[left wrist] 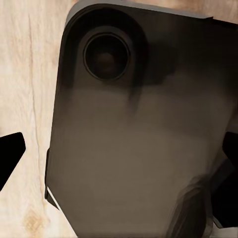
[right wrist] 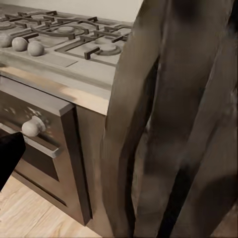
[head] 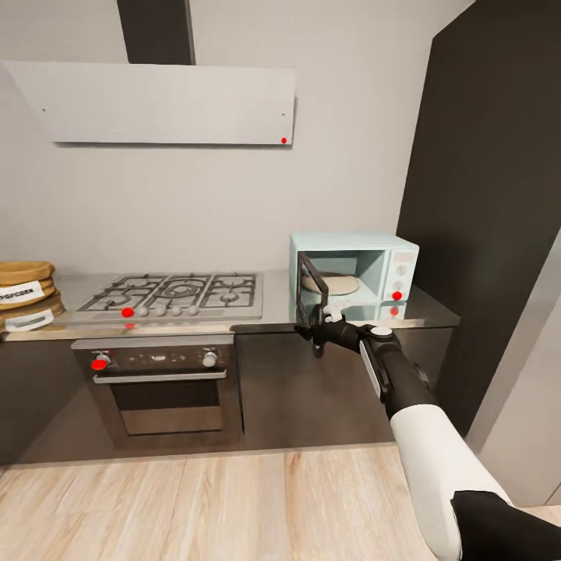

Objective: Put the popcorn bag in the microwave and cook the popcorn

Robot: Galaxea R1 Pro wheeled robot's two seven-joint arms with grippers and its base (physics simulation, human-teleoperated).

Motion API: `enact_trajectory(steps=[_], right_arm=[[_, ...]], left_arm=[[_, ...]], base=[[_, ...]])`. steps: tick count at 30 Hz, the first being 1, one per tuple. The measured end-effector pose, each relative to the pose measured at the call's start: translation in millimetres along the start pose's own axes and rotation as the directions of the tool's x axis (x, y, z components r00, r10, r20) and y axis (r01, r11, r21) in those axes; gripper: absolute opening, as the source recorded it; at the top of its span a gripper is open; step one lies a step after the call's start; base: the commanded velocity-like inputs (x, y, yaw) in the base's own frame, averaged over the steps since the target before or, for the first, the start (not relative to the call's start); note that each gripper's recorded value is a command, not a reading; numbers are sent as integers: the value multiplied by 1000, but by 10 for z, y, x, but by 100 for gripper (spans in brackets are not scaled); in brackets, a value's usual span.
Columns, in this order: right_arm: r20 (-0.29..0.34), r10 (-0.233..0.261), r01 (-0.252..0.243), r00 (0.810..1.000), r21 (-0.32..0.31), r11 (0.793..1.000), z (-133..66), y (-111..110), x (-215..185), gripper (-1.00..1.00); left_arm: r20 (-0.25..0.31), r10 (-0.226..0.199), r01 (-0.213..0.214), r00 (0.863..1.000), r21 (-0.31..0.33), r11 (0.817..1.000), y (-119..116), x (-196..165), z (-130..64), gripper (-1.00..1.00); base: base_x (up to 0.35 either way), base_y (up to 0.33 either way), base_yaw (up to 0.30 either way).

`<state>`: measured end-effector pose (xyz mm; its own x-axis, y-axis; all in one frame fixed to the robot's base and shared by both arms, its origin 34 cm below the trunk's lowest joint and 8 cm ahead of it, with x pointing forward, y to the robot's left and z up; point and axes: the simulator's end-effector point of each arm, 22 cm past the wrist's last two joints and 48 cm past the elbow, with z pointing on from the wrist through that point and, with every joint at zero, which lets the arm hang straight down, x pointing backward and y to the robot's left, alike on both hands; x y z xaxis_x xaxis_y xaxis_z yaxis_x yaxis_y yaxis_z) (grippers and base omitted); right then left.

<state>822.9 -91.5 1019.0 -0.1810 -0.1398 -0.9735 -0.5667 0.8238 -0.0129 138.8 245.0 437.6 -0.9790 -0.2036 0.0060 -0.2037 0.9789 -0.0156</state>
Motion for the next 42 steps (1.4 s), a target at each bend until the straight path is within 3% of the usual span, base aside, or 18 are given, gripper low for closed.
enact_trajectory(steps=[8, 14, 20, 23, 30, 31, 32, 42], right_arm=[[-12, -9, 10, 1000, 45, 999, -99, -259, 56, 100], [-17, -19, 20, 1000, 46, 999, -104, -270, 64, 100], [-9, 2, -2, 1000, 47, 999, -104, -270, 54, 100], [-12, -9, 10, 1000, 119, 993, -28, -293, 30, 100], [13, -25, 23, 1000, 140, 990, -59, -321, -111, 100], [22, -16, 16, 1000, 26, 1000, -46, -67, -137, 100], [25, -17, 16, 1000, 14, 1000, -55, -50, -150, 100], [16, -7, 7, 1000, 17, 1000, -65, -98, -93, 100]], left_arm=[[1, 1, -1, 1000, -1, 1000, 11, -3, 0, 100], [1, 2, -2, 1000, -1, 1000, 11, -3, 0, 100], [0, 2, -2, 1000, -1, 1000, 10, -1, 0, 100], [-1, 1, -1, 1000, 0, 1000, 2, 0, 1, 100], [-2, 1, -1, 1000, 0, 1000, 1, 6, 1, 100], [-2, 1, -1, 1000, 0, 1000, 1, 7, 1, 100], [-2, 1, -2, 1000, 0, 1000, 1, 6, 1, 100], [-1, 2, -2, 1000, -1, 1000, 7, 2, 1, 100]], base=[[0, 195, 0], [0, 10, 0], [-10, 0, 0], [-237, 0, 0], [-326, 0, 0], [-332, 0, 0], [-332, 0, 0], [-325, 0, 0]])
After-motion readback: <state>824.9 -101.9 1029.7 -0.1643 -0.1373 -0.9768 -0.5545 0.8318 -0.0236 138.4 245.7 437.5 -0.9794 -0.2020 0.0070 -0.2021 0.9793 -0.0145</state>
